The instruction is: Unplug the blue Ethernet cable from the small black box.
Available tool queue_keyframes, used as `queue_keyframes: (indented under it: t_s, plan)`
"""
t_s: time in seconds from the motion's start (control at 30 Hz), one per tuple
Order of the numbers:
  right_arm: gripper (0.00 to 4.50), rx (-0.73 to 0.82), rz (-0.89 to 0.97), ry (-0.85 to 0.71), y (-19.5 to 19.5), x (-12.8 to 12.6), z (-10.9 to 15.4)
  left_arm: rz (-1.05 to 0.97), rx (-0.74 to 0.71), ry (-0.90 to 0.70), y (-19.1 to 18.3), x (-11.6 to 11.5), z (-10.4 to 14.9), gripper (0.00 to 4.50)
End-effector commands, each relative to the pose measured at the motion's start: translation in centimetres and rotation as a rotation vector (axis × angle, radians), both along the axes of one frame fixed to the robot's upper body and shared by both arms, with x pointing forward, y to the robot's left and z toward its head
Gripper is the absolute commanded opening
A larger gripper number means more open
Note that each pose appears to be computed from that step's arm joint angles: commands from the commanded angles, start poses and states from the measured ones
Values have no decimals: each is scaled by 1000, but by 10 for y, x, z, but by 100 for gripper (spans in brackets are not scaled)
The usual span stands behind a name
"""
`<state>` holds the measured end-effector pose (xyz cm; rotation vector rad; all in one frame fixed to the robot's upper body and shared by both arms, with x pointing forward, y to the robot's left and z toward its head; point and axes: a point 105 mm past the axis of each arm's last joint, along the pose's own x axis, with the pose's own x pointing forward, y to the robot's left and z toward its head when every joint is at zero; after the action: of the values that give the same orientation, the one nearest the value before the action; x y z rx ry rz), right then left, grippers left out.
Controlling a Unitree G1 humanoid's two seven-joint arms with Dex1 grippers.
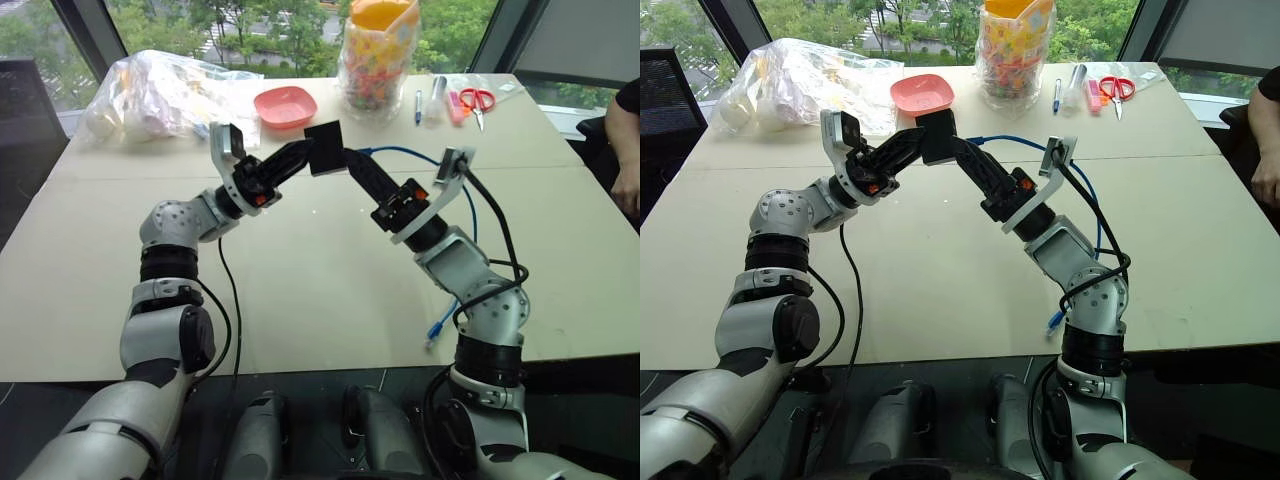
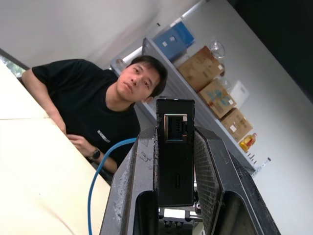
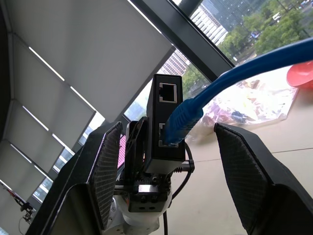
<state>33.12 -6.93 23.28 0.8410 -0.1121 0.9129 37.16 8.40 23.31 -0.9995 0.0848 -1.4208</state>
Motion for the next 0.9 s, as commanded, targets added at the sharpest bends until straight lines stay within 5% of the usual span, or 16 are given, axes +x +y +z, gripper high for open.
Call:
queue_keyframes:
  t_s: [0.03, 0.17, 0.57, 0.7, 0.9]
  plan:
    - [237, 15, 0, -55, 1, -2, 14, -30, -6, -55, -4, -8, 11, 43]
    - [43, 33, 6, -60, 2, -2, 16, -29, -6, -58, -4, -9, 11, 43]
    - [42, 81, 12, -69, 0, -6, 20, 2, -21, -53, 2, -4, 15, 43]
    - [238, 38, -4, -53, -1, -6, 12, 8, -21, -53, 3, -3, 14, 43]
    - [238, 51, -32, -44, -8, -5, 9, 17, -21, -53, 5, -2, 14, 43]
